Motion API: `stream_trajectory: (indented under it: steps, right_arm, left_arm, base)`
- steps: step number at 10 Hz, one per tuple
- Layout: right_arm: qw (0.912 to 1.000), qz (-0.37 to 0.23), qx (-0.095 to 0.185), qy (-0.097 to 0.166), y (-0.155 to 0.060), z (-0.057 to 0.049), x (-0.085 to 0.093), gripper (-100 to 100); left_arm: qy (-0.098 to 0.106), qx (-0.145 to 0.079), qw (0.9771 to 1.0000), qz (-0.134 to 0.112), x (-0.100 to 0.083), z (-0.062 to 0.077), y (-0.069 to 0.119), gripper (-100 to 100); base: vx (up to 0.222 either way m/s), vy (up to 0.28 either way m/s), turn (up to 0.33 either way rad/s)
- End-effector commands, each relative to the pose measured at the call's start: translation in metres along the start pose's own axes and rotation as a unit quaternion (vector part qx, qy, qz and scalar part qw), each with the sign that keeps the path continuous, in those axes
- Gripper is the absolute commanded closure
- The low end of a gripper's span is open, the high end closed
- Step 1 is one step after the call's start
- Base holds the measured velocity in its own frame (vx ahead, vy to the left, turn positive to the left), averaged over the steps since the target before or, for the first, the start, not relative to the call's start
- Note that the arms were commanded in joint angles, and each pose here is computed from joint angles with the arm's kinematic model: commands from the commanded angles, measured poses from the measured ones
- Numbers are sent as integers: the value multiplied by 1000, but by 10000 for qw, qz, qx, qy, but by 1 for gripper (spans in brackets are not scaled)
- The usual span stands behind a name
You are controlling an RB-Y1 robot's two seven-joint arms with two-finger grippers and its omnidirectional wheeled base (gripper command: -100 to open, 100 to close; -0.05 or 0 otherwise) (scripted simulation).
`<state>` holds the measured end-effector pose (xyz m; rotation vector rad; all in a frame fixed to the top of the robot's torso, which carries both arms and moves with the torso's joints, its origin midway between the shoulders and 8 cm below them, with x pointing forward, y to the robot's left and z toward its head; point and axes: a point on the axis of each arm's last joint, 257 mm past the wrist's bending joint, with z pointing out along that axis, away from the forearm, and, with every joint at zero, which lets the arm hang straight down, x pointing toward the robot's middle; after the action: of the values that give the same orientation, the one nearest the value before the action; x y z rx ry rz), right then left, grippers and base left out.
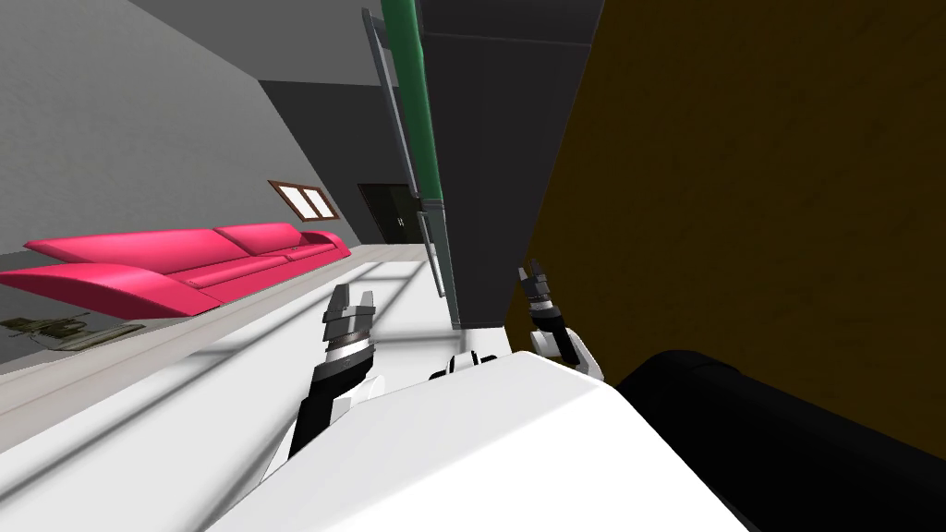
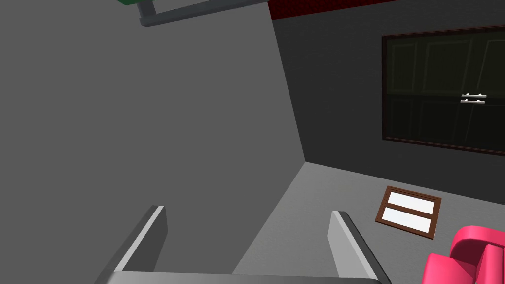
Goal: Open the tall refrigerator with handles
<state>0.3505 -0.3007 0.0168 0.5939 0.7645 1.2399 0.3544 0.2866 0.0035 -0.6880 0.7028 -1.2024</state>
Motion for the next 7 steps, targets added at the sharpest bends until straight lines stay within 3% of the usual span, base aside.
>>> stream_trajectory:
  steps: [1,4,6,7]
  right_arm:
    - [9968,-778,83,139,4,-2,-19,-100]
    - [9884,-1490,149,239,8,-3,-37,-100]
    - [9752,-2167,220,386,13,-4,-49,-100]
    - [9736,-2246,220,352,14,-4,-55,-100]
  left_arm:
    - [0,0,10000,0,0,0,0,0]
    - [0,0,10000,0,0,0,0,0]
    - [0,0,10000,0,0,0,0,0]
    - [0,0,10000,0,0,0,0,0]
  base:
    - [118,113,-21]
    - [128,125,-25]
    - [98,99,-24]
    - [106,83,-14]
